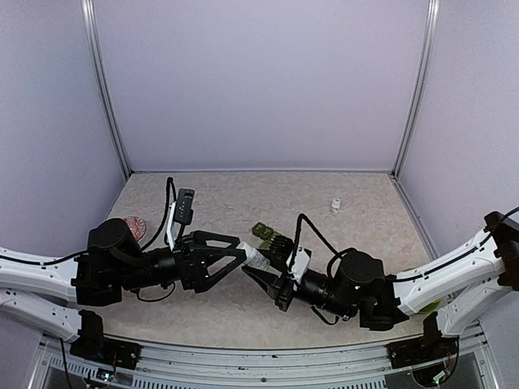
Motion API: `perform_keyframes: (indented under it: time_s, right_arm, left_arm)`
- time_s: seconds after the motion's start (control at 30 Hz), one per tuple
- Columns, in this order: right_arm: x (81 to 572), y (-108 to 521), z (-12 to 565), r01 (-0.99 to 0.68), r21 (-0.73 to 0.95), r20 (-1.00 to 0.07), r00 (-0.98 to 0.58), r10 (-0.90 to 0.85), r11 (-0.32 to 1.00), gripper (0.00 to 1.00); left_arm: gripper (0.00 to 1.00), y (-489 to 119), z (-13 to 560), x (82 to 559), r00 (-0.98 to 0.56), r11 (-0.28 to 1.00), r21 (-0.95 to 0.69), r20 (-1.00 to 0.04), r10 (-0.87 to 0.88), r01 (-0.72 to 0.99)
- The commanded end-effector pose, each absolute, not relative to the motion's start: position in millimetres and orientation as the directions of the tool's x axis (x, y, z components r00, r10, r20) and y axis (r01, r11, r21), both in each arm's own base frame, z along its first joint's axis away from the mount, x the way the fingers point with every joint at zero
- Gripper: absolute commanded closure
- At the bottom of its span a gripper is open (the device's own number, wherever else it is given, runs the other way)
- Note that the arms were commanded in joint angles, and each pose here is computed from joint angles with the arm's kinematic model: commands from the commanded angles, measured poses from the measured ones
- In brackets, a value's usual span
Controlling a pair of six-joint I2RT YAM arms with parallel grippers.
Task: Sort the pills into containers
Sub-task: Screw the lid of the pill bottle onto the pill bottle.
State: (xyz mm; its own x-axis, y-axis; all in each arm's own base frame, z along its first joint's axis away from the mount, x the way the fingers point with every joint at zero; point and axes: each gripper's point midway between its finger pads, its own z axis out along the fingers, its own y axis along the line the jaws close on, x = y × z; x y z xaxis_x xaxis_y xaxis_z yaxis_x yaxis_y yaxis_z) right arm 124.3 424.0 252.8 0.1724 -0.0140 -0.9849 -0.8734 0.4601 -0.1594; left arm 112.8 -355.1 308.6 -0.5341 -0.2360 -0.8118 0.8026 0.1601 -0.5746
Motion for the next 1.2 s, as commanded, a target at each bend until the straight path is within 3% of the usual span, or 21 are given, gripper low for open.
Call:
perform_keyframes:
  time_s: [0.0, 0.4, 1.17]
  right_arm:
    - [137.1, 406.9, 259.6, -0.839, -0.153, -0.985, 0.175, -0.009, 0.521, 0.92]
    - [140.9, 413.2, 255.4, -0.840, -0.170, -0.984, 0.177, -0.037, 0.516, 0.92]
    - [126.1, 469.7, 208.8, -0.920, -0.145, -0.987, 0.107, -0.122, 0.364, 0.93]
  left_arm:
    - [0.01, -357.5, 298.7, 109.4, -0.534, 0.171, -0.566, -0.821, -0.202, 0.806]
    - [0.01, -362.8, 297.0, 109.2, -0.532, 0.168, -0.561, -0.826, -0.187, 0.811]
    - [0.02, -363.7, 308.7, 106.4, -0.509, 0.145, -0.538, -0.838, -0.195, 0.830]
